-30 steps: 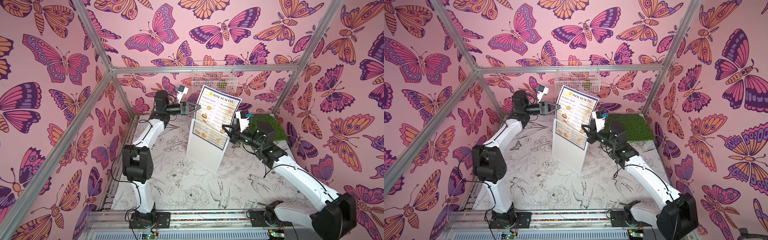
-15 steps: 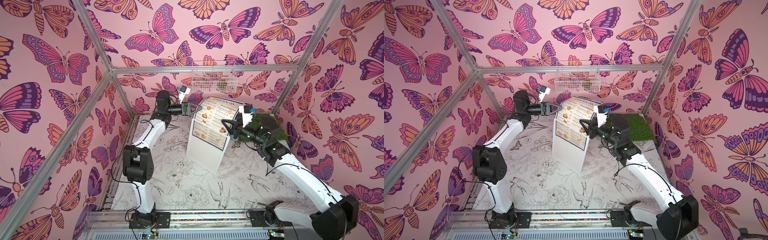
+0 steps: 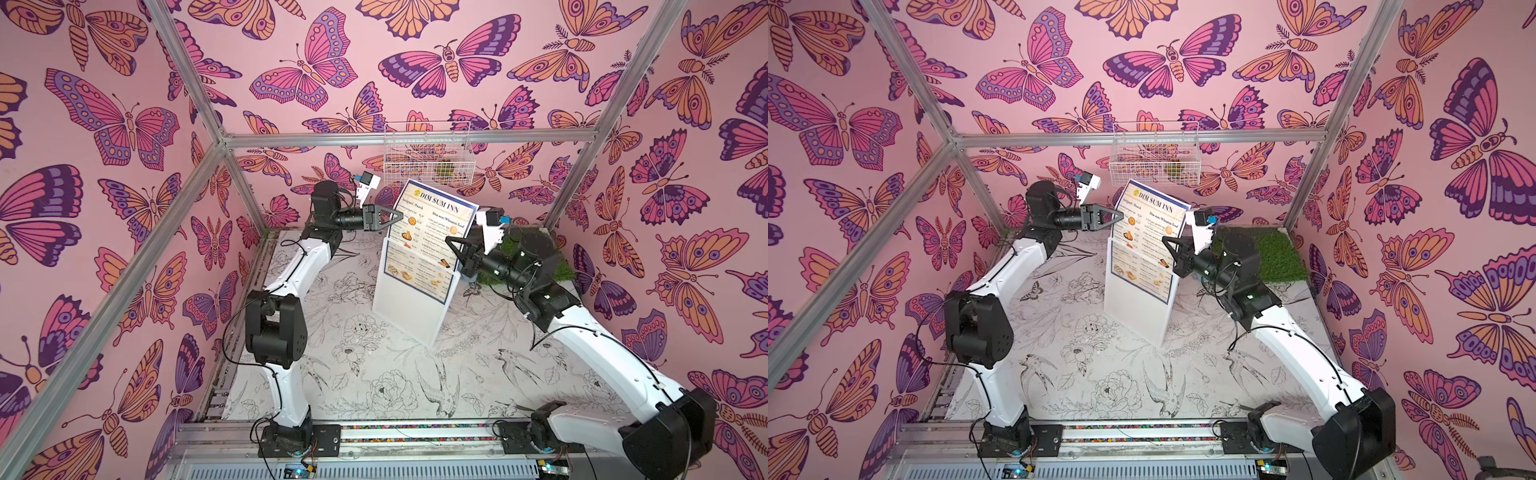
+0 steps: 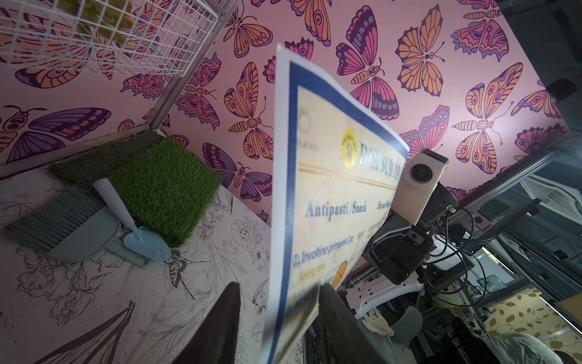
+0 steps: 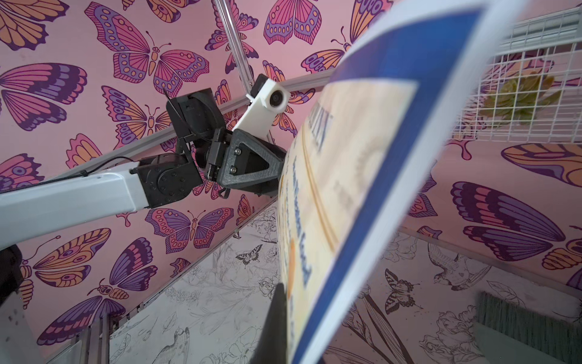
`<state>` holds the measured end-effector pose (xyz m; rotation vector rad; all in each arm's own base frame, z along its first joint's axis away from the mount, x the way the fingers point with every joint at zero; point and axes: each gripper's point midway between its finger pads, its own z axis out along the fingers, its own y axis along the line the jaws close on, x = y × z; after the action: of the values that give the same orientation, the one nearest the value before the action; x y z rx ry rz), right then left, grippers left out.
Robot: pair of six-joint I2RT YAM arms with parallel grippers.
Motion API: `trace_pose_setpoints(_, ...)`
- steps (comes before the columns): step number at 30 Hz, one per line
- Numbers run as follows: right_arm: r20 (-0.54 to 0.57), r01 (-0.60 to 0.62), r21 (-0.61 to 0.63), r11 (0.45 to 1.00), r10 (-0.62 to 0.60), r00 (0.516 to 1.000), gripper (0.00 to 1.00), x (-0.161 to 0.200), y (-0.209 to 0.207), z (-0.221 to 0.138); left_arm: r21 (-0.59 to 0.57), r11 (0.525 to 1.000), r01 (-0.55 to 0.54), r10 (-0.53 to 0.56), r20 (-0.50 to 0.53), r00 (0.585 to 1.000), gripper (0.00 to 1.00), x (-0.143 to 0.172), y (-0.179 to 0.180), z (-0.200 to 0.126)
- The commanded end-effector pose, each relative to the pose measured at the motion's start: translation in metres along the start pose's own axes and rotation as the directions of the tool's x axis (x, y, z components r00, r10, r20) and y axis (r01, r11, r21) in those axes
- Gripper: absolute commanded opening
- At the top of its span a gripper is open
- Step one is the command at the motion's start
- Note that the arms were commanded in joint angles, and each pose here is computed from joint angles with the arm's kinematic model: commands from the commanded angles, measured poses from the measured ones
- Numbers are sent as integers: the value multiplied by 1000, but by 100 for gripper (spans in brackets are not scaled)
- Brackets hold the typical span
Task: Insert the menus into the narrow rack
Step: Insert the menu into the narrow rack.
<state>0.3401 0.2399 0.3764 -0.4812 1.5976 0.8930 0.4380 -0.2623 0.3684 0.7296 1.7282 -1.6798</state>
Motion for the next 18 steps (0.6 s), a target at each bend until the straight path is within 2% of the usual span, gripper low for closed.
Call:
trace_pose_setpoints(1,-30,0,-12,1000,0,1000,0,12,0,-2,12,999,-47,47,7,999,44,-7,-19,-4)
trace_pose_setpoints(9,-72,-22,-2,1000,21,997,0,32,-3,-7,14,999,-49,49,9,999,43,-6,-22,-3)
trace_pose_setpoints(11,-69,-24,4,1000,24,997,3,32,-4,-6,17,999,-51,51,9,999,43,-6,-23,-3)
trace_pose_setpoints(13,-50,-20,13,1000,21,999,10,26,-4,-7,17,998,-52,52,12,999,42,-7,-24,-3)
trace_pose_setpoints(16,-14,-9,26,1000,9,1000,29,13,-3,-10,17,998,-53,53,14,999,42,-6,-24,-3)
trace_pose_setpoints(18,10,3,33,999,-4,1000,37,4,-2,-12,18,999,-48,48,12,999,42,-5,-23,-3)
